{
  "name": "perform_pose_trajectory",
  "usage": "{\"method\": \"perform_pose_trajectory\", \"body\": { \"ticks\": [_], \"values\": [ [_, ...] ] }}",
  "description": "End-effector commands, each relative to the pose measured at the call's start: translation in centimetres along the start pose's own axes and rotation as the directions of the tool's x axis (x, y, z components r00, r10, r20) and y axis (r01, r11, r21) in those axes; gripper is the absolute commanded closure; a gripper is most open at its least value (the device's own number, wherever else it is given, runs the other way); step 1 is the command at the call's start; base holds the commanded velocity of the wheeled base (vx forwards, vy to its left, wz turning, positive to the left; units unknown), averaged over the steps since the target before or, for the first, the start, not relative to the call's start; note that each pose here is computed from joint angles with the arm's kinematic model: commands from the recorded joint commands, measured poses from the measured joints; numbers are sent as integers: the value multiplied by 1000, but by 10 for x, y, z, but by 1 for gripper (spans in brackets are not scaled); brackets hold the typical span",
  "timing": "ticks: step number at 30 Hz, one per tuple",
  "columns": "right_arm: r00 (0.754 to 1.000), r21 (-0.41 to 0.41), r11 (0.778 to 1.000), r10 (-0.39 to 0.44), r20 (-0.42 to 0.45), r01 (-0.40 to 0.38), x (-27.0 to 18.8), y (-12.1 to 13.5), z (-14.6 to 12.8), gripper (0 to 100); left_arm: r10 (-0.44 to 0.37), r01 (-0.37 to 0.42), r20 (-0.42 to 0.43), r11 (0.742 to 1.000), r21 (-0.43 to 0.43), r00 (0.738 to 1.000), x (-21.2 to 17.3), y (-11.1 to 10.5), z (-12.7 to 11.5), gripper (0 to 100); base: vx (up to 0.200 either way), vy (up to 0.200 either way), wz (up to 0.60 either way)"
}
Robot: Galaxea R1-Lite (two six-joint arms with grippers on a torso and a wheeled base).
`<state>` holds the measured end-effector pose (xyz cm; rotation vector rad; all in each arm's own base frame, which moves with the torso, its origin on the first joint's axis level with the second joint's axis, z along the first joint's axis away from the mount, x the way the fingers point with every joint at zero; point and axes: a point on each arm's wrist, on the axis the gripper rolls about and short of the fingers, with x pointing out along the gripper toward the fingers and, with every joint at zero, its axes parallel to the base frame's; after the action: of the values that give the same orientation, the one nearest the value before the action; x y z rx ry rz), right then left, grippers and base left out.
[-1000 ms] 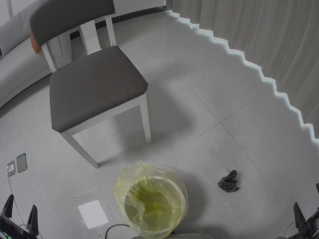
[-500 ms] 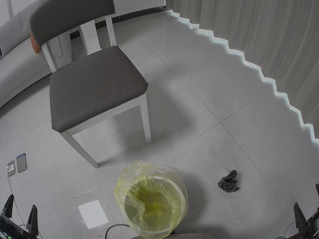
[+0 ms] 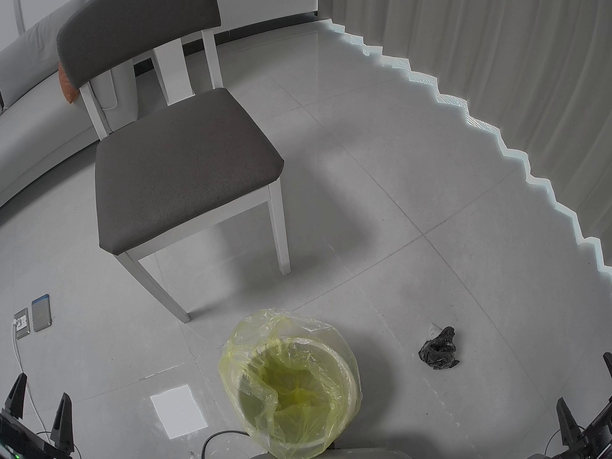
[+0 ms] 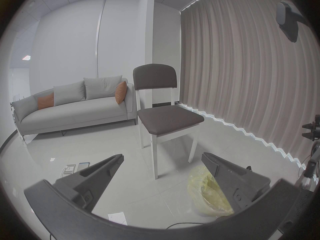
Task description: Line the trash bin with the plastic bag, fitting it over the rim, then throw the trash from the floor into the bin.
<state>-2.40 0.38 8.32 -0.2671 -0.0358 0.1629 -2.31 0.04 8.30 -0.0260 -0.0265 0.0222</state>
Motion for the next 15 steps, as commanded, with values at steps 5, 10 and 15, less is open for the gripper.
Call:
{"method": "perform_pose_trajectory", "body": {
  "ticks": [5, 10, 15],
  "values": [
    [1000, -10, 1000, 3, 10, -3, -1, 0, 0, 0, 1, -1, -3, 1000, 0, 1000, 0, 0, -5, 0, 0, 0, 0],
    [1000, 4, 1000, -1, 9, 1, -1, 0, 0, 0, 1, -1, -3, 1000, 0, 1000, 0, 0, -5, 0, 0, 0, 0],
    [1000, 6, 1000, -3, 5, 3, -1, 0, 0, 0, 1, -1, -3, 1000, 0, 1000, 0, 0, -5, 0, 0, 0, 0]
  ]
}}
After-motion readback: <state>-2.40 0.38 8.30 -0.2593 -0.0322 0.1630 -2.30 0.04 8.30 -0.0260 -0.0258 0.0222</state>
